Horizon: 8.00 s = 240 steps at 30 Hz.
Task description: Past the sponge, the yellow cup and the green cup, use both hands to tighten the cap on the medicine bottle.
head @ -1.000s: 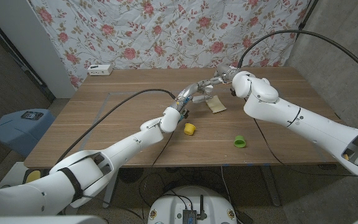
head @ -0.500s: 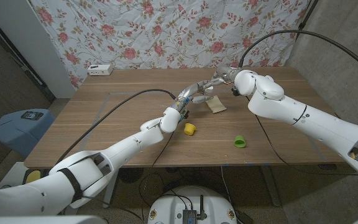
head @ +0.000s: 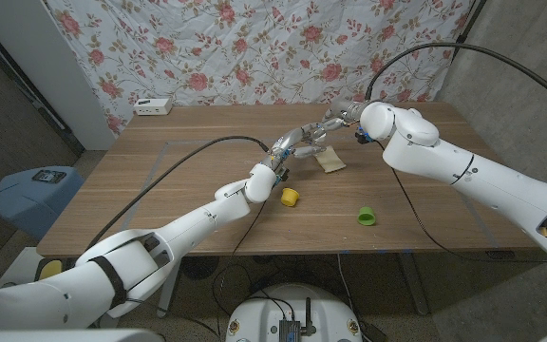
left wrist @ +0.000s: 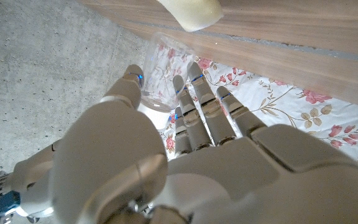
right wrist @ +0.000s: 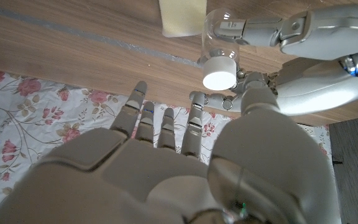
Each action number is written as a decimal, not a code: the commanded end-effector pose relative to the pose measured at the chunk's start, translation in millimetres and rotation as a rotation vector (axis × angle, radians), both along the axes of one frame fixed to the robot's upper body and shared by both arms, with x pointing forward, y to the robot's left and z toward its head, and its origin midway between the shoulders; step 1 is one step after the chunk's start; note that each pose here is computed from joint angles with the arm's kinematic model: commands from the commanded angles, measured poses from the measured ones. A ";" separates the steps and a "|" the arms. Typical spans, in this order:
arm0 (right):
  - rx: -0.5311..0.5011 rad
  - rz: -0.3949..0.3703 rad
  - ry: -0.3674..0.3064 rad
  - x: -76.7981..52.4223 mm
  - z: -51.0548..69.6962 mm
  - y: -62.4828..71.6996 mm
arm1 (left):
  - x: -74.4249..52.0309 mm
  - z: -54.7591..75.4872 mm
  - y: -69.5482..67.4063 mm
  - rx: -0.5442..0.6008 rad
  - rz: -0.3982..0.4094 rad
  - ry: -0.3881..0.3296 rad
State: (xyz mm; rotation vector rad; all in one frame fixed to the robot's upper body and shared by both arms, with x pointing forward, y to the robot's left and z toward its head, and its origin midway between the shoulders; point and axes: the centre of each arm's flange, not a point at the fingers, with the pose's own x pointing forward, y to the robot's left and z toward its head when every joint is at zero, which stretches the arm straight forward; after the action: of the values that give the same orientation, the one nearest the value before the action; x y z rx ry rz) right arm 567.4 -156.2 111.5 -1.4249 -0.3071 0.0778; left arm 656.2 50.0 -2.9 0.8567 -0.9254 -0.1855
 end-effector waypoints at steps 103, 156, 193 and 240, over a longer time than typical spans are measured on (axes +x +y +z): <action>0.036 -0.051 -0.089 9.5 -14.7 2.1 | -3.3 -1.0 -4.0 -0.003 -0.010 -0.007; 0.054 -0.151 -0.142 16.1 -23.2 9.7 | -1.6 -2.0 -8.1 -0.015 -0.007 -0.002; 0.053 -0.214 -0.174 18.2 -17.5 10.7 | 2.8 -1.2 -7.4 -0.024 -0.005 -0.003; 0.033 -0.049 -0.024 -8.4 -12.7 -0.2 | -3.3 -0.7 -6.7 -0.013 -0.014 -0.016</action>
State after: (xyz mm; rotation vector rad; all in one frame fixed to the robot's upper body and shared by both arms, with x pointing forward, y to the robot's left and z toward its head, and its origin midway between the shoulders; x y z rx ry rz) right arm 565.3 -154.7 95.8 -1.3822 -0.3107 -0.0455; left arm 653.5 42.5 -5.0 0.8378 -0.9412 -0.1811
